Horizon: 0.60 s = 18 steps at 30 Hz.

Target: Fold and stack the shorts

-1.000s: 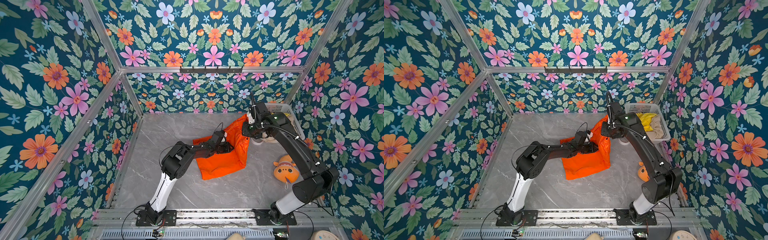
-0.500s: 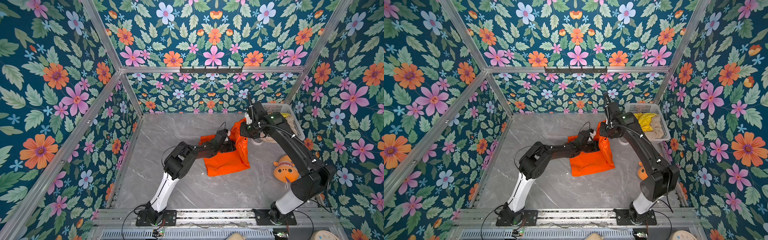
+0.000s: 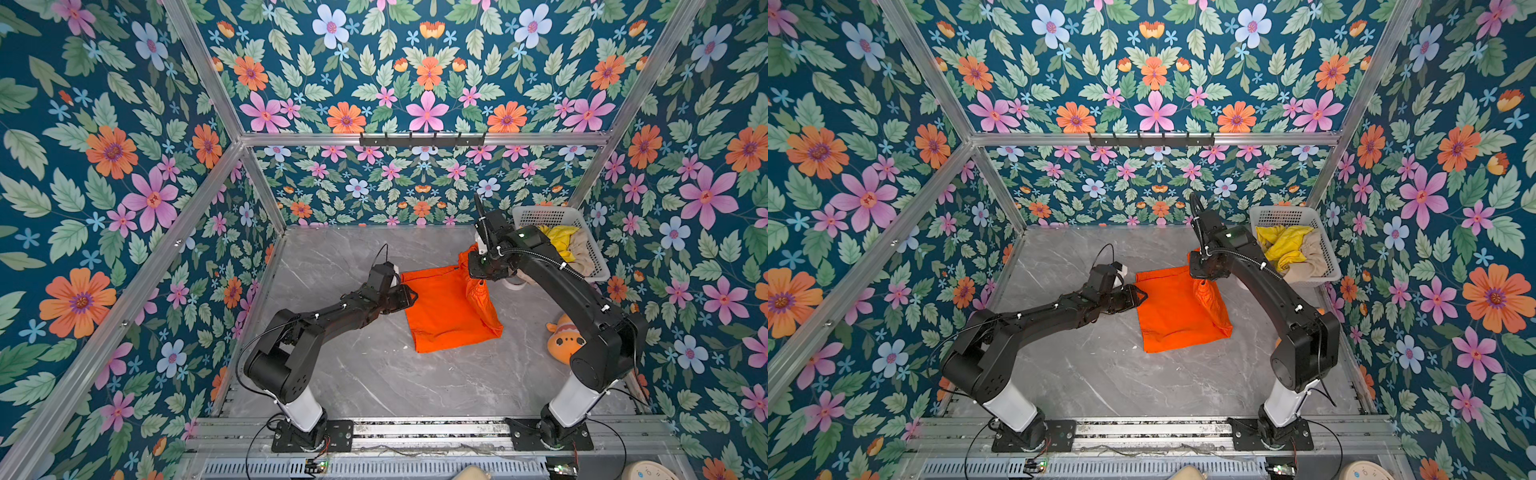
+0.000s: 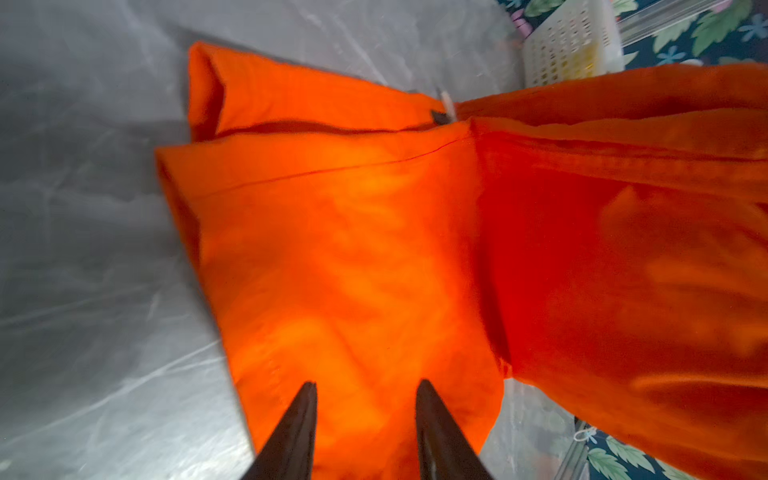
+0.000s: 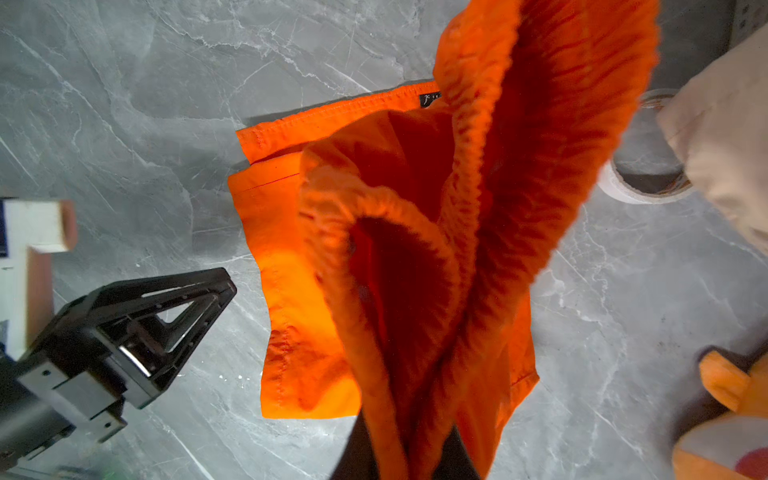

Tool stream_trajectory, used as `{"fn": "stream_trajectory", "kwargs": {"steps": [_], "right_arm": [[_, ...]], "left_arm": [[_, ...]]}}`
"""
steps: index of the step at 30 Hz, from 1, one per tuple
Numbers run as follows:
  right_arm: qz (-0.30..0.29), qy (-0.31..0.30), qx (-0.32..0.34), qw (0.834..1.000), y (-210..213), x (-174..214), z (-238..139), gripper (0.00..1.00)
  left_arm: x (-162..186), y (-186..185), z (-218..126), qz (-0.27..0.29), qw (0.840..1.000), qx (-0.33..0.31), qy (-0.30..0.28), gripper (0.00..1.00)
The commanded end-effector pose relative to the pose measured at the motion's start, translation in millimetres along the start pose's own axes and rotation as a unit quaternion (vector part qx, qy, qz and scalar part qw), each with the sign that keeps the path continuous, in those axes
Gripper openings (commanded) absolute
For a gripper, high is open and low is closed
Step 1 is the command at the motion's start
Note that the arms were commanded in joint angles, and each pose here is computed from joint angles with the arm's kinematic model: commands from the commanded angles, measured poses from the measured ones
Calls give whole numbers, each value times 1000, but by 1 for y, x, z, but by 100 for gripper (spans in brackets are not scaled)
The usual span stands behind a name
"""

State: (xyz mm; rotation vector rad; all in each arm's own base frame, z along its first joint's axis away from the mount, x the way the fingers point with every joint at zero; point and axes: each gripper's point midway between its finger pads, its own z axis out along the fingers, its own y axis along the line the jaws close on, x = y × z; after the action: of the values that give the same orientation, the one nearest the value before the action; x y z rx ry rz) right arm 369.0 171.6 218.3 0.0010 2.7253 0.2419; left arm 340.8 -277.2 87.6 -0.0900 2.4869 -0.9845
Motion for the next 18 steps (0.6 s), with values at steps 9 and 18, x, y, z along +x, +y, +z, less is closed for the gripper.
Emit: {"fn": "stream_trajectory", "kwargs": {"steps": [9, 18], "right_arm": [[-37, 2, 5, 999, 21, 5, 8, 8], [-82, 22, 19, 996, 45, 20, 26, 8]], "left_arm": [[32, 36, 11, -9, 999, -36, 40, 39], [48, 63, 28, -15, 996, -63, 57, 27]]}}
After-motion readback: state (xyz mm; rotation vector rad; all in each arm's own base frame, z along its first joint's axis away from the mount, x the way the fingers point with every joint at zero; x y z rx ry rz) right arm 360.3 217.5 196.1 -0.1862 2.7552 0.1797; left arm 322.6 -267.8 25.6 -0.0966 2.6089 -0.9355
